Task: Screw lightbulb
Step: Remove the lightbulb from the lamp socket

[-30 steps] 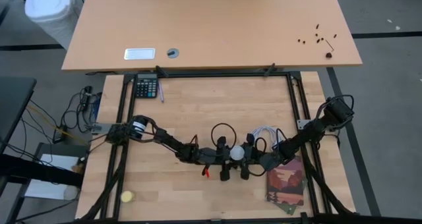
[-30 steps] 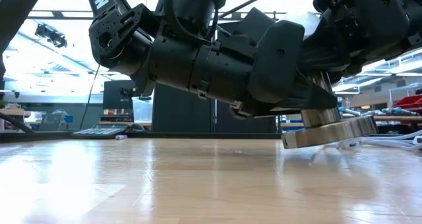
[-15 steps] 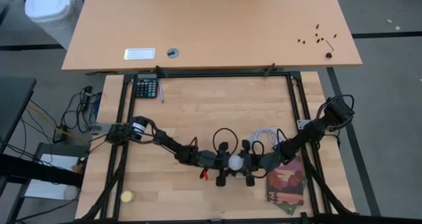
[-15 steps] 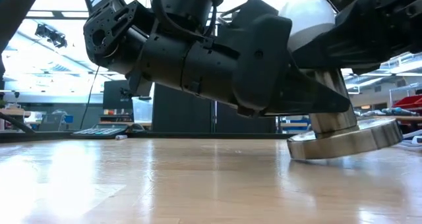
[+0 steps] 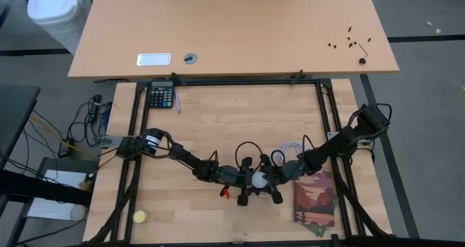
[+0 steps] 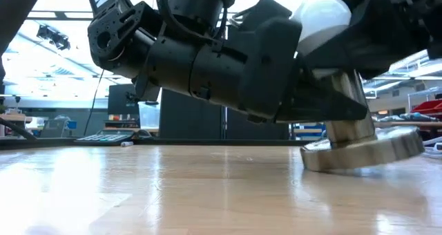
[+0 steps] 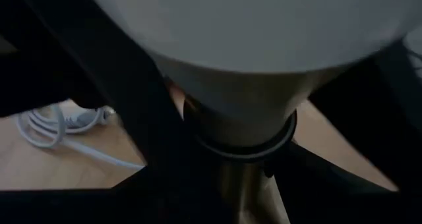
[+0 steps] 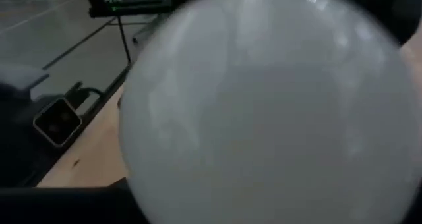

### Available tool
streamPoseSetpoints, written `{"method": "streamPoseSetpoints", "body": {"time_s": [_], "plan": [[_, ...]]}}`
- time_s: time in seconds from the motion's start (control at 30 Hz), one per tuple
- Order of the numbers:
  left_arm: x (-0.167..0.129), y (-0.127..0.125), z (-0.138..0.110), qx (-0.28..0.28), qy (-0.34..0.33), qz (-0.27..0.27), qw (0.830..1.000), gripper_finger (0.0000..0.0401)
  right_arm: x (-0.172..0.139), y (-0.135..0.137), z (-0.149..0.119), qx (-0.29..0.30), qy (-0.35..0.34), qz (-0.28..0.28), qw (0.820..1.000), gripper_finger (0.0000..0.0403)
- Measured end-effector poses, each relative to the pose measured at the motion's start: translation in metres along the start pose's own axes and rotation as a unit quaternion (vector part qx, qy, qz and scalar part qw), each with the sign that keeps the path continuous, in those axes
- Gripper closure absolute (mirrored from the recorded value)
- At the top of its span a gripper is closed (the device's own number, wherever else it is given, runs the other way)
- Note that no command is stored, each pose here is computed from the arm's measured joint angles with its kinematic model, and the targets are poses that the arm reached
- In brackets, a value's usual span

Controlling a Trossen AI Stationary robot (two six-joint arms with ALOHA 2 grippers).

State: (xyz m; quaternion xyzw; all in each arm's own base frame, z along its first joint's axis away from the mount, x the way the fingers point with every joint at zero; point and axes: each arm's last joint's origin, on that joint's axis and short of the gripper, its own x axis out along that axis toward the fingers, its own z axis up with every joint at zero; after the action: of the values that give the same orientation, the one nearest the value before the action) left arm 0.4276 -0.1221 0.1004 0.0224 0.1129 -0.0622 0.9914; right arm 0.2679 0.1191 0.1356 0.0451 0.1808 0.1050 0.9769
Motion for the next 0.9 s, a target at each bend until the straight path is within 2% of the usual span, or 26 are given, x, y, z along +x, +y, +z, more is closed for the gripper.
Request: {"method": "streamPoseSetpoints", "body": {"time_s": [0.2, 0.37, 0.57, 0.7, 0.9], "plan": [[0.001, 0.001, 0.003, -0.008, -0.005, 0.012, 1.0, 0.0213, -0.02, 0.005, 0.015, 0.012, 0.013, -0.031, 0.999, 0.0157], [0.0, 0.001, 0.002, -0.017, -0.004, 0.012, 1.0, 0.0213, -0.04, 0.006, 0.025, 0.037, 0.042, -0.036, 0.998, 0.0117], [0.0, 0.001, 0.001, -0.022, -0.001, 0.018, 1.0, 0.0213, -0.053, 0.005, 0.033, 0.033, 0.06, -0.041, 0.997, 0.0076], [0.0, 0.001, 0.0, -0.025, 0.001, 0.021, 0.999, 0.0213, -0.053, 0.008, 0.045, 0.022, 0.098, -0.051, 0.994, 0.0065], [0.0, 0.002, 0.0, -0.027, 0.001, 0.025, 0.999, 0.0213, -0.049, 0.015, 0.07, 0.002, 0.197, -0.062, 0.978, 0.0058]]}}
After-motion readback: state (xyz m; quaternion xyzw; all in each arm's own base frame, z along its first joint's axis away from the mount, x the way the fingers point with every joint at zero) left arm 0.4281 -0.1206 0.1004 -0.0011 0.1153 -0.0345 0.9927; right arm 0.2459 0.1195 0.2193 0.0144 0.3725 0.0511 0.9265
